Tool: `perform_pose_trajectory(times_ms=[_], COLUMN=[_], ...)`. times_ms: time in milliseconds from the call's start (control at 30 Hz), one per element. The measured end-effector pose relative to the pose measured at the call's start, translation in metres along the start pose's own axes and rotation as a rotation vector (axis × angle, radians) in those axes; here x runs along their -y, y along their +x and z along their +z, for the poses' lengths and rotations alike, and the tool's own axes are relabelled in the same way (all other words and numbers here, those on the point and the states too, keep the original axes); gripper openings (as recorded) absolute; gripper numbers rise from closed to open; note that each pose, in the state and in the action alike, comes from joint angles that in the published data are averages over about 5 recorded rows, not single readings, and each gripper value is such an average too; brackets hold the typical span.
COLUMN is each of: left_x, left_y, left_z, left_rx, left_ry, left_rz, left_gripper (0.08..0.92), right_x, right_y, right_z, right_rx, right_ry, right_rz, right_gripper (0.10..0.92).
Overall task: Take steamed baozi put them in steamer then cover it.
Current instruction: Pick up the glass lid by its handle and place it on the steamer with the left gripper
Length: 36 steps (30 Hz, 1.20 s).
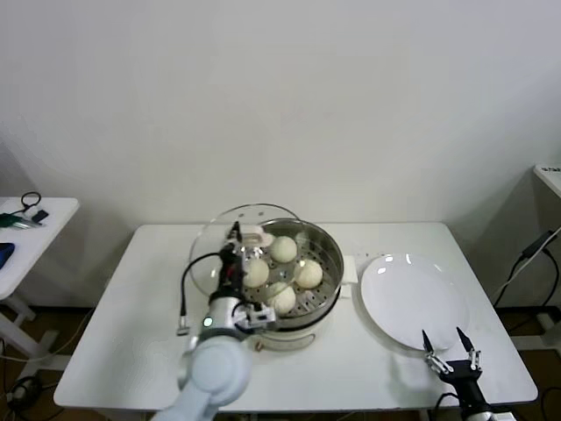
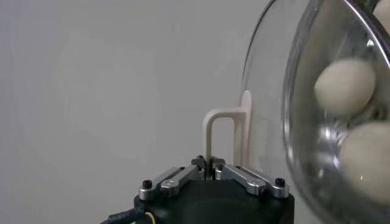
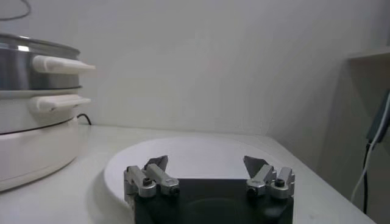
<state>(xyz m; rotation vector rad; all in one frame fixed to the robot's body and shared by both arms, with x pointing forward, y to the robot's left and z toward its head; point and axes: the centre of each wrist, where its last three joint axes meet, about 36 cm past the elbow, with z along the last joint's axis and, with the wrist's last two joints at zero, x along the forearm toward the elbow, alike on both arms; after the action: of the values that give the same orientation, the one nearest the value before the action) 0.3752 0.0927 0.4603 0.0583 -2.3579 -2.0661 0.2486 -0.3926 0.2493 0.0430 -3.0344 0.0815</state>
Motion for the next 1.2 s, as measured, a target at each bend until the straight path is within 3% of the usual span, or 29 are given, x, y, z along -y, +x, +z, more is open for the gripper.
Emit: perform_pose_trajectory(times_ms=[233,467,1200], left_x=[0.013,0.025,0.062], left_y=[0.005,0.000,-0.014], left_z=[-0.044,-0.064,-0.061], left_rx=[0.023,0.021,-0.006], left_ry=[0.002,-0.017,-0.110], left_rz=[0.021,0.022,0.021], left_gripper=[0.138,0.138,0.138], right_x=[0.005,0.007,0.006], right_y=[-0.001,0.000,0.005], right_z=[0.003,0.006,0.012], right_rx=[0.010,0.015,0.025], right_ry=[-0.001,-0.003,-0.015], right_rz=[0.007,0.015,0.045], right_gripper=[0.823,0.823,0.823])
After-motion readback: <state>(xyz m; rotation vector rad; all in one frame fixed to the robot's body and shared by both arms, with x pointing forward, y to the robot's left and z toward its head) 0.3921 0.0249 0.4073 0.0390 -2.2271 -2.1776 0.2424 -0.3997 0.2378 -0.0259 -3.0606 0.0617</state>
